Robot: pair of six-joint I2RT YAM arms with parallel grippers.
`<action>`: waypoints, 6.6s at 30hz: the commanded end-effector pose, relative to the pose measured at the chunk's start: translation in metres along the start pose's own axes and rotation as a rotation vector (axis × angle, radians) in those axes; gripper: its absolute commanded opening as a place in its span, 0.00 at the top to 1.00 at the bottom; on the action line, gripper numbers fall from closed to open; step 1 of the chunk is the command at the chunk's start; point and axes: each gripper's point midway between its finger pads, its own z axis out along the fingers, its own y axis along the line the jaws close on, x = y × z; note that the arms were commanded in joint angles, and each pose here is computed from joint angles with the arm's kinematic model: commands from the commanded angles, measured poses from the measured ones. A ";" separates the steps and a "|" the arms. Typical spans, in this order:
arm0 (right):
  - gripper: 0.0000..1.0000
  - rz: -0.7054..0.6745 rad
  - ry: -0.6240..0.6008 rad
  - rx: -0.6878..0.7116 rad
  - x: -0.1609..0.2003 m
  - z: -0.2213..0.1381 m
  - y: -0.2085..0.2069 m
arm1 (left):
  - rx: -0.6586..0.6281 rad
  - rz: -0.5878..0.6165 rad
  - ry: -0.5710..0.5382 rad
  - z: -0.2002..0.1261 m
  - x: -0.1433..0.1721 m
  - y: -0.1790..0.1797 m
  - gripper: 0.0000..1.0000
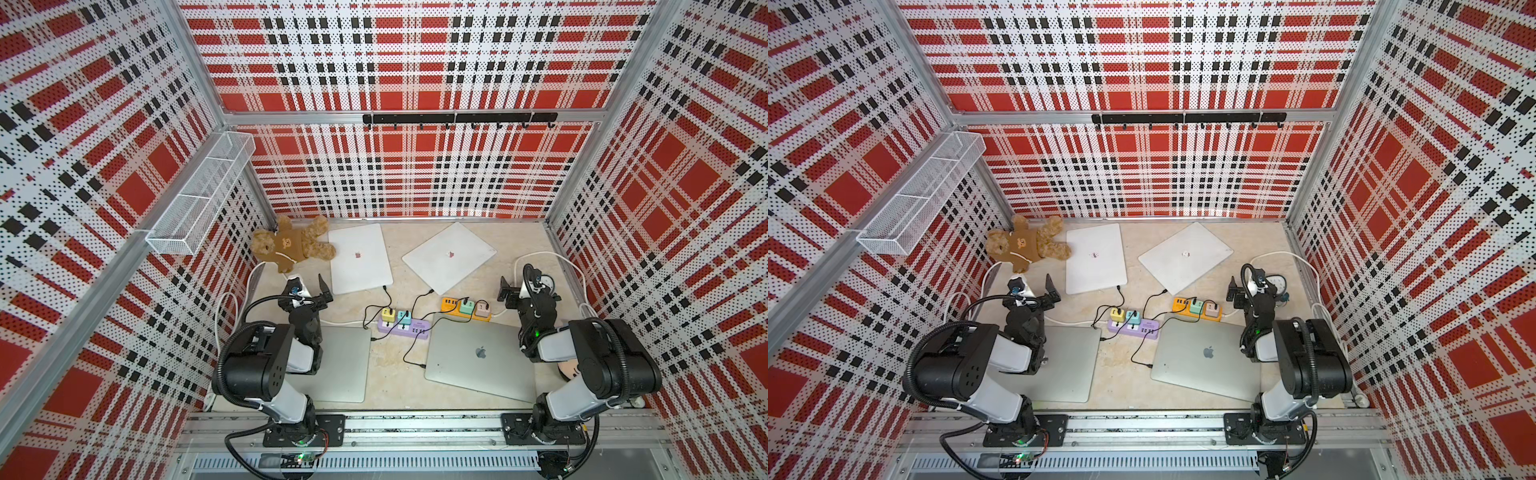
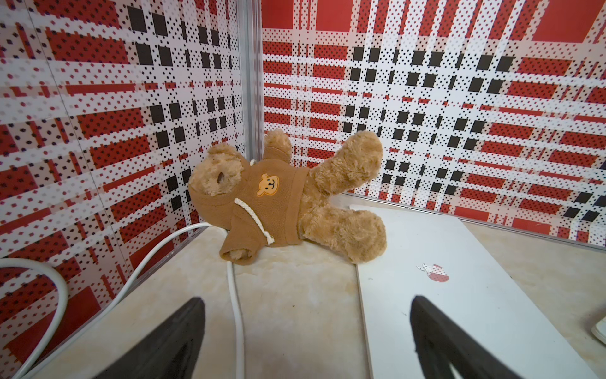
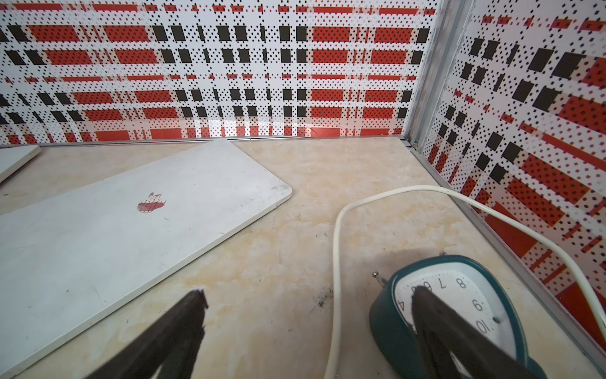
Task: Unplug the laptop charger
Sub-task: Remove the charging cable from the laptop.
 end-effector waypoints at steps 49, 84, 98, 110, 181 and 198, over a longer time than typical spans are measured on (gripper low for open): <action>0.03 -0.511 0.029 -1.204 -0.026 -0.204 0.345 | 0.151 -0.402 1.007 -0.118 0.042 -0.092 0.44; 0.36 -0.801 0.186 -1.350 0.066 -0.212 0.415 | 0.191 -0.698 1.099 -0.157 0.104 -0.092 1.00; 0.41 -0.829 0.204 -1.339 0.075 -0.205 0.429 | 0.213 -0.735 1.111 -0.171 0.115 -0.089 1.00; 0.42 -0.851 0.248 -1.331 0.085 -0.201 0.436 | 0.233 -0.758 1.113 -0.177 0.123 -0.092 1.00; 0.81 -0.957 0.439 -1.254 0.125 -0.177 0.451 | 0.212 -0.793 1.115 -0.191 0.139 -0.082 1.00; 0.85 -0.983 0.557 -1.254 0.142 -0.173 0.443 | 0.211 -0.791 1.113 -0.192 0.139 -0.081 1.00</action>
